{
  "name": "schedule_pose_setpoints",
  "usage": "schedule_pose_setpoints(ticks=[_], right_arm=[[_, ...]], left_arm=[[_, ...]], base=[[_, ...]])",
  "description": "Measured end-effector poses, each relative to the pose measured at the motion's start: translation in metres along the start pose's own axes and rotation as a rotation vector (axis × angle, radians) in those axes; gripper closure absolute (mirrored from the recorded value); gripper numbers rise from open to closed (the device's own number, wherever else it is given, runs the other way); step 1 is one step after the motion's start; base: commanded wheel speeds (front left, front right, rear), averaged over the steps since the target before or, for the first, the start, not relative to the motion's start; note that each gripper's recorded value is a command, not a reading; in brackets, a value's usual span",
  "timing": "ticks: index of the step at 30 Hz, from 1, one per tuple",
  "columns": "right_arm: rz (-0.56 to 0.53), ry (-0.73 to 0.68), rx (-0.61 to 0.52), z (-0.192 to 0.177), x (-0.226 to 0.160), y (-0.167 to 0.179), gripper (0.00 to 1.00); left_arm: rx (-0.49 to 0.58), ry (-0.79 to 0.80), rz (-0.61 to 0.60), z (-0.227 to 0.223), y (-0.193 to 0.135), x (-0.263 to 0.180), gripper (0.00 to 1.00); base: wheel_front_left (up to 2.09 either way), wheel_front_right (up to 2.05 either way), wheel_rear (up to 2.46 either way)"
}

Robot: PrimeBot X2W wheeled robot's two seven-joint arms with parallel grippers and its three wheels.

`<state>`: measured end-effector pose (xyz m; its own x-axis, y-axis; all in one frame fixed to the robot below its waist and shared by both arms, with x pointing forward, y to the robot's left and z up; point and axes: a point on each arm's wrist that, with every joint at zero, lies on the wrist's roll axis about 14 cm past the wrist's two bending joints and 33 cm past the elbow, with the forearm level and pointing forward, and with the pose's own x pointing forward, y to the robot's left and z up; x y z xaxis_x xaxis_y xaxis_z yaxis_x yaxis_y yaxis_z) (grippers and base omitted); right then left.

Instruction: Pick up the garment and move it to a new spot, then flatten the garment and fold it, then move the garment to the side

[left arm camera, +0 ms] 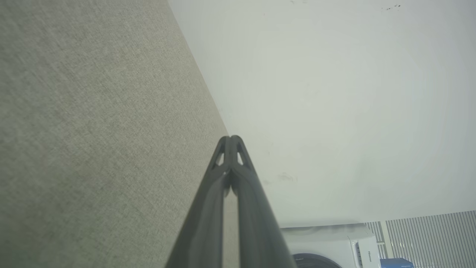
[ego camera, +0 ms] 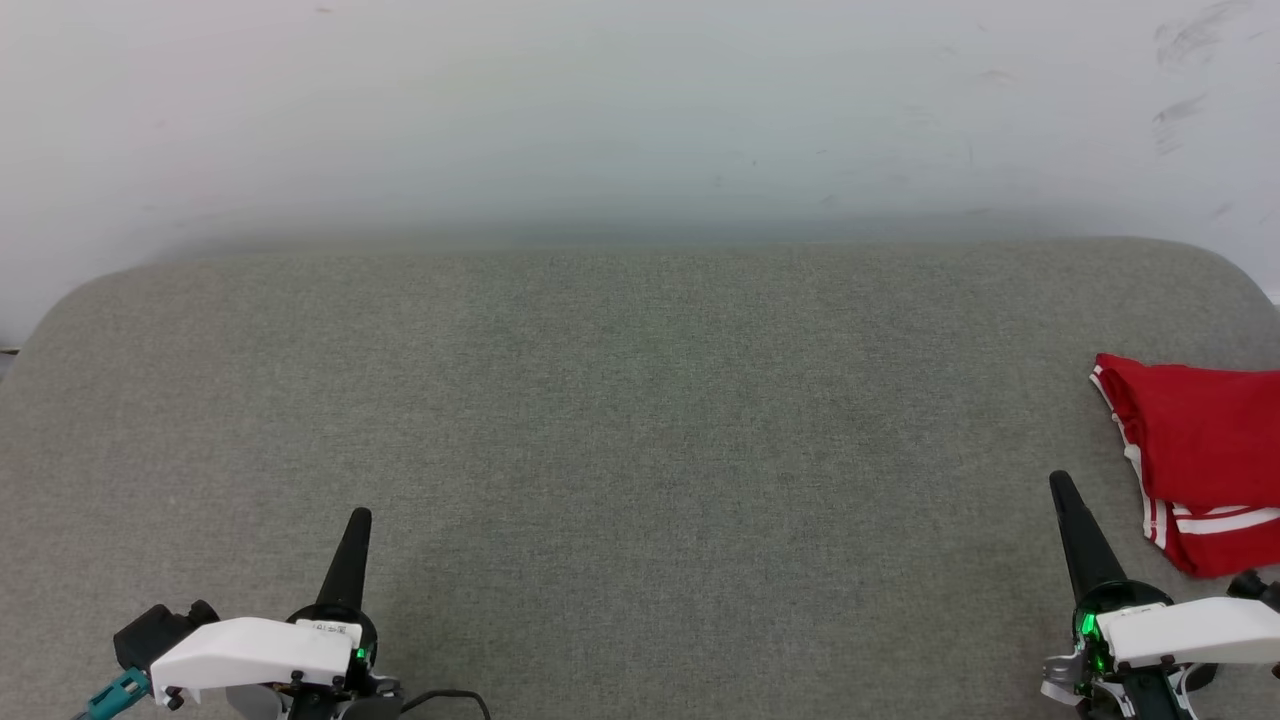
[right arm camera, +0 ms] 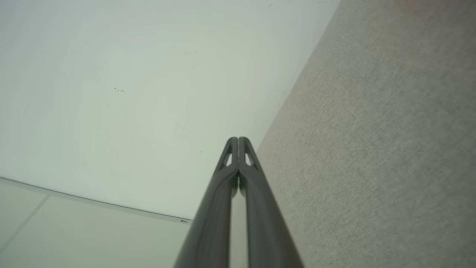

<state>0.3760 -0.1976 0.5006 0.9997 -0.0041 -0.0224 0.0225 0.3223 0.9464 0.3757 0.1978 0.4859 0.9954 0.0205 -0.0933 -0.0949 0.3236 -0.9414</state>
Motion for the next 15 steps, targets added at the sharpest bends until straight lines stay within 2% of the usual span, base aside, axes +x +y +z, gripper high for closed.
schedule_pose_setpoints(ticks=[15], right_arm=[[0.001,0.001,0.129,0.0014,0.0042,0.0002,1.00]], left_arm=[[-0.132,0.004,-0.029,0.0028,-0.0058,0.0039,1.00]], base=[[0.00,0.00,0.00]])
